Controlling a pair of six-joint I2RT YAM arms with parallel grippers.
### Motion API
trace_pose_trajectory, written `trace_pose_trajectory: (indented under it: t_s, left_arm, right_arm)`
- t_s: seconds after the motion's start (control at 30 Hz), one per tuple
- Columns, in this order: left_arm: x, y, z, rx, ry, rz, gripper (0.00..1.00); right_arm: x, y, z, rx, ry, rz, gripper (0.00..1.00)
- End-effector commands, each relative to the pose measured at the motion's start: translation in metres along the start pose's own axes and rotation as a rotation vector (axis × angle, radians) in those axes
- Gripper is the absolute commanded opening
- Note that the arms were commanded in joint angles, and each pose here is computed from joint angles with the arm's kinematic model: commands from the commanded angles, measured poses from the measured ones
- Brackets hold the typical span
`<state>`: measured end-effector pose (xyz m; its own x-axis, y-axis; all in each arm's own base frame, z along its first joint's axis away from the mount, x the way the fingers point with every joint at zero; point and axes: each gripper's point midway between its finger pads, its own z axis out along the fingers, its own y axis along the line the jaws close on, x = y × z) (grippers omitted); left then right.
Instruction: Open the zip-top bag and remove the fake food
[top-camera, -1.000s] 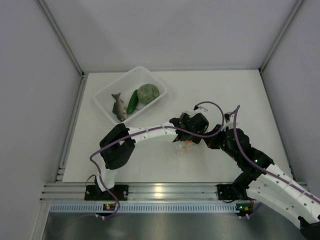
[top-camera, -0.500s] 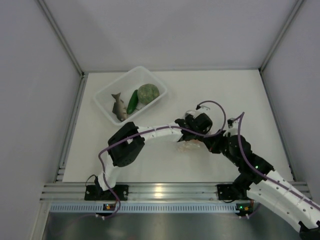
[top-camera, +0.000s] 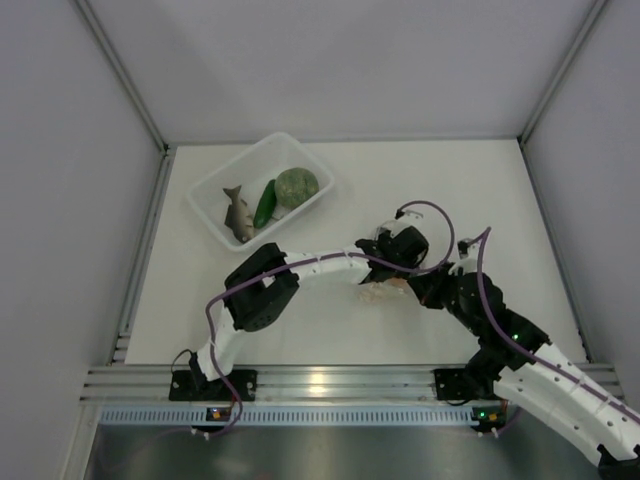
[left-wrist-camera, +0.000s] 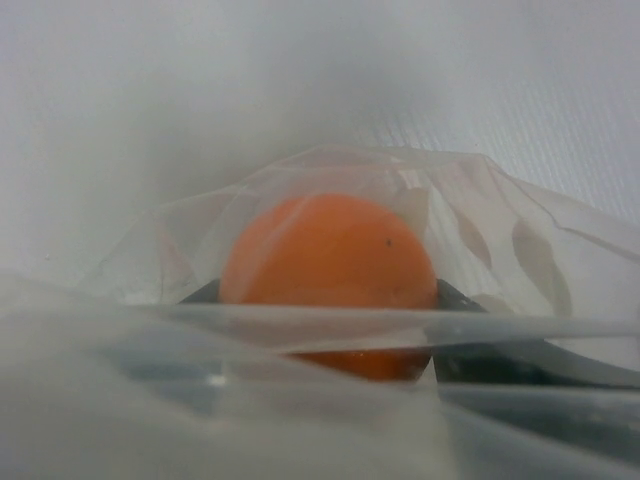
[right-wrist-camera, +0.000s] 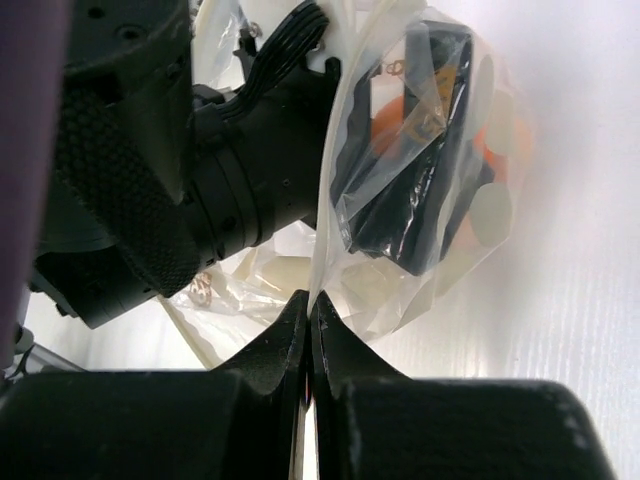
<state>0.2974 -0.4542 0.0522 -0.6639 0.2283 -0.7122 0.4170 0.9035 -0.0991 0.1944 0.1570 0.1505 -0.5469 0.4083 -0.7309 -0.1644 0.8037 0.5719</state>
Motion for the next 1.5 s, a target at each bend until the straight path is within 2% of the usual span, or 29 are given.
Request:
trace_pose_trajectory:
  t_s: [0.0, 0.13, 0.27, 0.33, 0.4, 0.57, 0.63, 0.77, 0.93, 0.97, 1.03, 1.27, 1.47]
  left_arm:
    - [-0.02, 0.002, -0.02, 0.03, -0.052, -0.038, 0.0]
    - [-0.02, 0.002, -0.045, 0.094, -0.063, -0.034, 0.0]
    - [-0.031, -0.01, -0.083, 0.241, -0.119, -0.058, 0.0]
    - [-0.023, -0.016, -0.091, 0.317, -0.125, -0.056, 0.0]
    - [-0.03, -0.024, -0.11, 0.396, -0.163, -0.052, 0.0]
    - [-0.027, -0.034, -0.137, 0.521, -0.225, 0.039, 0.0]
    - [-0.018, -0.042, -0.145, 0.584, -0.215, 0.094, 0.0]
    - [-0.022, -0.034, -0.161, 0.591, -0.279, 0.088, 0.0]
    - [-0.051, 0.003, -0.173, 0.425, -0.418, -0.022, 0.0]
    - [-0.059, 0.016, -0.173, 0.358, -0.452, -0.053, 0.0]
    - [-0.063, 0.022, -0.176, 0.331, -0.472, -0.077, 0.0]
    - [-0.079, 0.011, -0.202, 0.423, -0.5, -0.139, 0.0]
    - [-0.086, -0.023, -0.238, 0.664, -0.486, -0.183, 0.0]
  right_arm:
    - [-0.023, 0.007, -0.007, 0.006, -0.059, -0.03, 0.0]
    - [-0.043, 0.005, -0.012, 0.06, -0.106, -0.086, 0.0]
    - [-0.059, 0.008, -0.013, 0.09, -0.134, -0.13, 0.0]
    - [-0.065, 0.012, -0.011, 0.093, -0.132, -0.164, 0.0]
    - [-0.062, 0.018, -0.006, 0.082, -0.095, -0.196, 0.0]
    - [-0.06, 0.036, 0.004, 0.031, -0.042, -0.23, 0.0]
    - [-0.064, 0.039, 0.005, 0.026, -0.045, -0.244, 0.0]
    - [-0.056, 0.037, 0.012, 0.041, 0.005, -0.286, 0.0]
    - [-0.027, 0.033, 0.02, 0.003, 0.087, -0.289, 0.0]
    - [-0.026, 0.035, 0.018, -0.018, 0.079, -0.278, 0.0]
    - [-0.02, 0.032, 0.019, -0.024, 0.076, -0.264, 0.0]
    - [-0.017, 0.025, 0.027, 0.01, 0.073, -0.274, 0.0]
    - [-0.022, 0.028, 0.034, 0.005, 0.031, -0.241, 0.0]
